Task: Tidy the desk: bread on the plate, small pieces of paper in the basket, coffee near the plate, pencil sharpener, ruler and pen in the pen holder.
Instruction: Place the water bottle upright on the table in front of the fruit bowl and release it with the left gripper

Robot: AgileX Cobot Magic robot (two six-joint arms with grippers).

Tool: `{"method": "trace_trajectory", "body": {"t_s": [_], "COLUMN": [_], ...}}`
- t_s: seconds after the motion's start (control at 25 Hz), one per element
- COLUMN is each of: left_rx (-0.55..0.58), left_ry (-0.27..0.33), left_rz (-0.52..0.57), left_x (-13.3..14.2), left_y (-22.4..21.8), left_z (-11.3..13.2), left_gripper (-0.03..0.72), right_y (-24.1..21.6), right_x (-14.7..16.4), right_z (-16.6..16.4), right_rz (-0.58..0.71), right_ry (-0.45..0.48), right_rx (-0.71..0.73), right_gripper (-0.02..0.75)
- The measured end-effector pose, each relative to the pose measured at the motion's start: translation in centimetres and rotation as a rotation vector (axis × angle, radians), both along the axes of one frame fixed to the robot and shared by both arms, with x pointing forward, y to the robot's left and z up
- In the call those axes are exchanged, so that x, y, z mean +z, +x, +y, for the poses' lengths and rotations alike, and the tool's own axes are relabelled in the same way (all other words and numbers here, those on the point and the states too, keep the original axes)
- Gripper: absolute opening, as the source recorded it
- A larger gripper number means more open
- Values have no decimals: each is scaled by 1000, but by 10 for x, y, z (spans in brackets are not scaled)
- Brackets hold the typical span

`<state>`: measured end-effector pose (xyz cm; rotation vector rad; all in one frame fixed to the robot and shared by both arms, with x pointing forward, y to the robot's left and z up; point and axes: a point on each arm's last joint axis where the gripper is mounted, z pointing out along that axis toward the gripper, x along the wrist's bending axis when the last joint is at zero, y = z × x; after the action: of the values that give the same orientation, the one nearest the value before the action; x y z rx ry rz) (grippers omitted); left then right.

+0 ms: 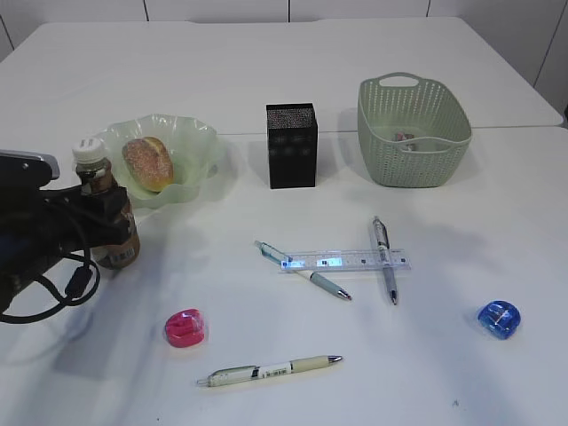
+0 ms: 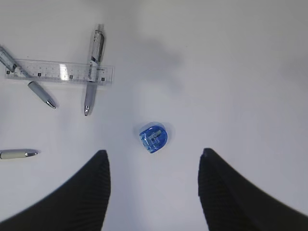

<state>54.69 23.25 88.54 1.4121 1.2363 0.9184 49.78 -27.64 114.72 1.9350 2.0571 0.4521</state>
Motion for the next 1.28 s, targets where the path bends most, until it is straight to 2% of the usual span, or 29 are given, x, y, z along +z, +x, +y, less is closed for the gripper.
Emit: {"method": "trace_trajectory", "body": {"t_s": [0.84,1.28], "left_rx": [-11,-11], "left_ry": [-1,-1], "left_rz": [-16,-16], "left_x": [3,3], "left_y": [7,7], "left_z": [-3,-3], "left_gripper": [290,386], "right_y": [0,0], "right_x": [0,0], "right_z": [0,0], "right_rz": [0,0], "right_ry": [-5,-5], "right_rx": [-1,-1], "right_gripper": [459,459]}}
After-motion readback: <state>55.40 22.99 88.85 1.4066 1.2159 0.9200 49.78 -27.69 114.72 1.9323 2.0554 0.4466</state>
